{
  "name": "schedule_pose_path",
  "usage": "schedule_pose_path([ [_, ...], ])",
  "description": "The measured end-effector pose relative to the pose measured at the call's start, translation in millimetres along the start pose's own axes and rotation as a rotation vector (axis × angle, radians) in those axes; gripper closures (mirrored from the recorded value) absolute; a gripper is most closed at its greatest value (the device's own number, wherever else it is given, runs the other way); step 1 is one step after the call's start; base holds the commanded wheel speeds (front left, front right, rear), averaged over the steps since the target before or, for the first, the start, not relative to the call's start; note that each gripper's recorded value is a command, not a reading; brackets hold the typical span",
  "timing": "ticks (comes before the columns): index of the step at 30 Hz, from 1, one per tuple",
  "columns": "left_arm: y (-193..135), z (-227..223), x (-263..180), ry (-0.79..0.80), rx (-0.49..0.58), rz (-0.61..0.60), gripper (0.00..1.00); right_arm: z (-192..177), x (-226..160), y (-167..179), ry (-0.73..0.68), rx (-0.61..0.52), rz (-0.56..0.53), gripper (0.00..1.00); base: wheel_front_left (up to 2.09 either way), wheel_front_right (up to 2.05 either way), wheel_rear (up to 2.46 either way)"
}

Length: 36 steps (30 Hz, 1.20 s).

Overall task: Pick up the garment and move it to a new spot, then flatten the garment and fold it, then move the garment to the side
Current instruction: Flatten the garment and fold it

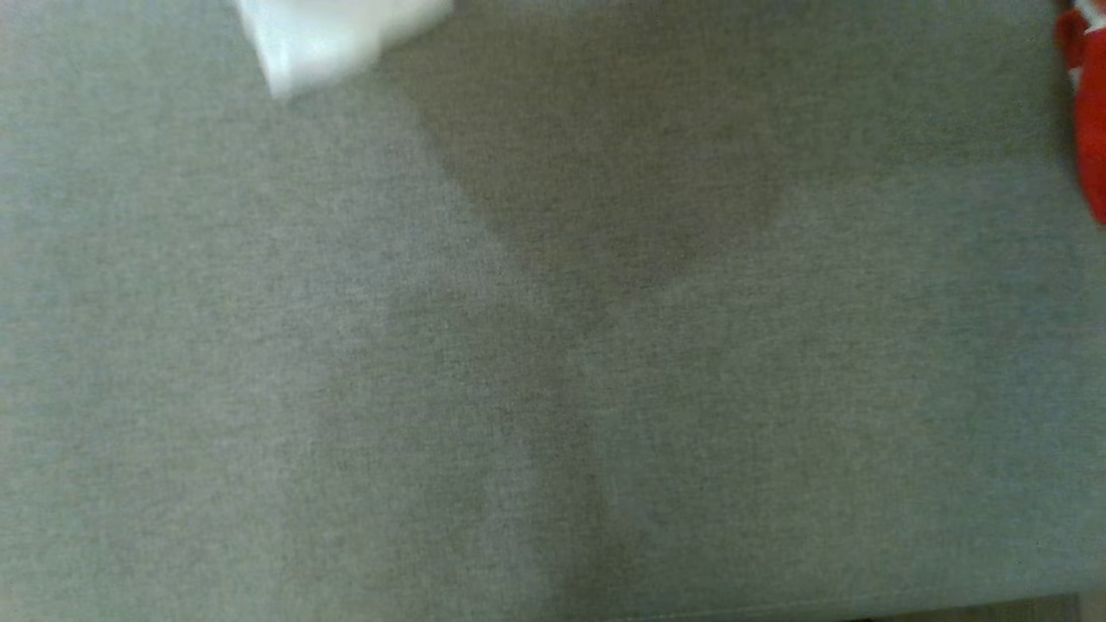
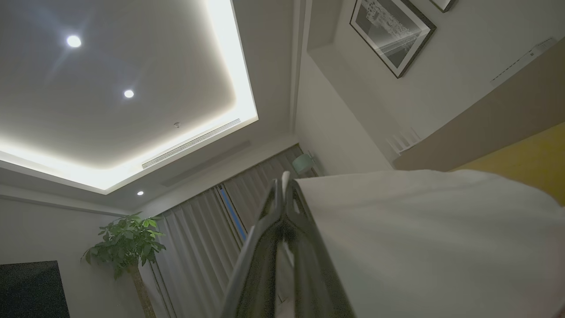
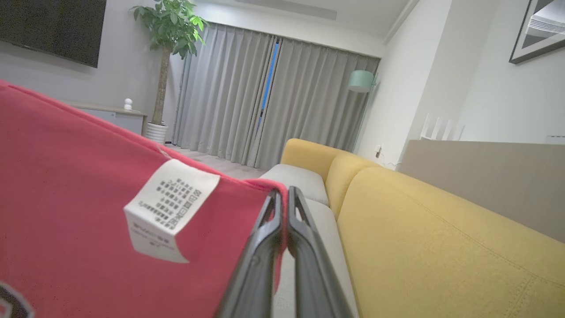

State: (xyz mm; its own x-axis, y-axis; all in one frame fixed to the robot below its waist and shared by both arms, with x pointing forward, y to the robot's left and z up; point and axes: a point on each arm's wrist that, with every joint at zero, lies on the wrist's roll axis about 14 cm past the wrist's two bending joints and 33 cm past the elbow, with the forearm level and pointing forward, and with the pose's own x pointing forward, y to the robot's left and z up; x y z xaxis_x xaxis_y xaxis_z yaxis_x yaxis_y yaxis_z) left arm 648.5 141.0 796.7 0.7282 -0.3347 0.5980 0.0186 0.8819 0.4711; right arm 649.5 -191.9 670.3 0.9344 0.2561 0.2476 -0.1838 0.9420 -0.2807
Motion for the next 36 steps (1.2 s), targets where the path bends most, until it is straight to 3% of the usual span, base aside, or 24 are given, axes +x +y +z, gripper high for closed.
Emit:
schedule_pose_path([
  [4, -16.1, -16.5, 2.5, -0.01, -0.008, -0.024, 1.0, -23.5, 14.7, -3.6, 0.012, -0.011, -0.003, 1.0, 0.0, 0.0, 0.0],
  [9, -37.3, -40.6, -12.5, 0.004, -0.028, -0.074, 1.0, -78.3, 16.1, 8.1, 0.096, 0.002, 0.021, 1.0, 0.0, 0.0, 0.0],
  [14, -76.7, -78.2, -67.2, 0.108, -0.091, -0.159, 1.0, -122.9, 1.1, 23.3, 0.177, 0.047, 0.041, 1.0, 0.0, 0.0, 0.0],
  [19, -94.6, -86.4, -129.1, 0.197, -0.142, -0.185, 1.0, -155.0, -36.0, 28.2, 0.269, 0.082, 0.041, 1.0, 0.0, 0.0, 0.0],
  [28, -110.3, -59.3, -234.8, 0.338, -0.207, -0.202, 1.0, -162.6, -119.4, 42.3, 0.358, 0.118, 0.069, 1.0, 0.0, 0.0, 0.0],
  [36, -120.4, -12.1, -318.9, 0.45, -0.256, -0.189, 1.0, -140.6, -204.9, 56.0, 0.395, 0.148, 0.081, 1.0, 0.0, 0.0, 0.0],
])
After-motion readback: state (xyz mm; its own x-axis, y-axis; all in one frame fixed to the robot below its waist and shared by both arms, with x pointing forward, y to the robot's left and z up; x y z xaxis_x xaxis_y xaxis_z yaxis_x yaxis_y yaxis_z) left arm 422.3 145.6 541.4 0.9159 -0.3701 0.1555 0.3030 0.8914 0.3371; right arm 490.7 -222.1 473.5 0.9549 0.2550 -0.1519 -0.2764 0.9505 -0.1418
